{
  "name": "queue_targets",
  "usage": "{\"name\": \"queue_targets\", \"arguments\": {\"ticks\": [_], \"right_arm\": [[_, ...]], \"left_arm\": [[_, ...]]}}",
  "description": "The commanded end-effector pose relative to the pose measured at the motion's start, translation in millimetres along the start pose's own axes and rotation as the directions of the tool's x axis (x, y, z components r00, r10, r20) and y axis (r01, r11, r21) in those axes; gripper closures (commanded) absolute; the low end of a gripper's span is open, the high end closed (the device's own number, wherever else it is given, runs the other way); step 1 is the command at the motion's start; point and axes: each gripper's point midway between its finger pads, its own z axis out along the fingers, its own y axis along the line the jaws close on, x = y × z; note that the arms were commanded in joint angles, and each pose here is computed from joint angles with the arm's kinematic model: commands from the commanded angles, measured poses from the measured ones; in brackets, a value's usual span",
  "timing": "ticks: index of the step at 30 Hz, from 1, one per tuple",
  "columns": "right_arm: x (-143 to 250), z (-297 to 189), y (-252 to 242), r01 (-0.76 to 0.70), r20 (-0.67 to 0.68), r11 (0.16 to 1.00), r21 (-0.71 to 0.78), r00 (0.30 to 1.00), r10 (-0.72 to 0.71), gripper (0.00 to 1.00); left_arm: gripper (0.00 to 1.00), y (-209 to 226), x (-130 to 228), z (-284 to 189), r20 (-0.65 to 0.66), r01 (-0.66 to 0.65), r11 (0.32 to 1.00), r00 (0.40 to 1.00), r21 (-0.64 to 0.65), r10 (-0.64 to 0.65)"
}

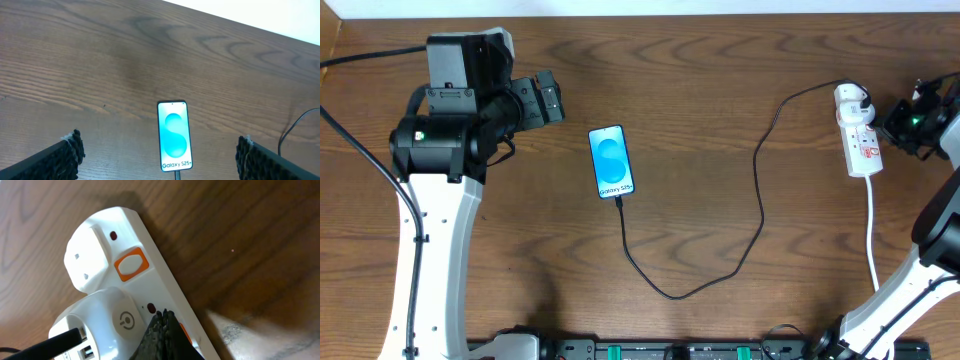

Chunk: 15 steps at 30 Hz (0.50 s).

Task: Plug charger to phone and switch on socket

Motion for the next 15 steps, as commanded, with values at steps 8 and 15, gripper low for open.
{"name": "queue_targets", "arguments": {"ticks": [8,15], "right_arm": [[52,32,13,0.018,-0.160,0.999,0.035,0.987,-0.012,0.99],[65,36,23,0.030,-0.203,0.999,0.034,0.979,-0.023,0.99]], "left_arm": [[0.02,2,-2,-3,0.009,0.000,1.000,1.000,-0.011,0.000],[0.02,2,-2,-3,0.009,0.000,1.000,1.000,-0.011,0.000]]}}
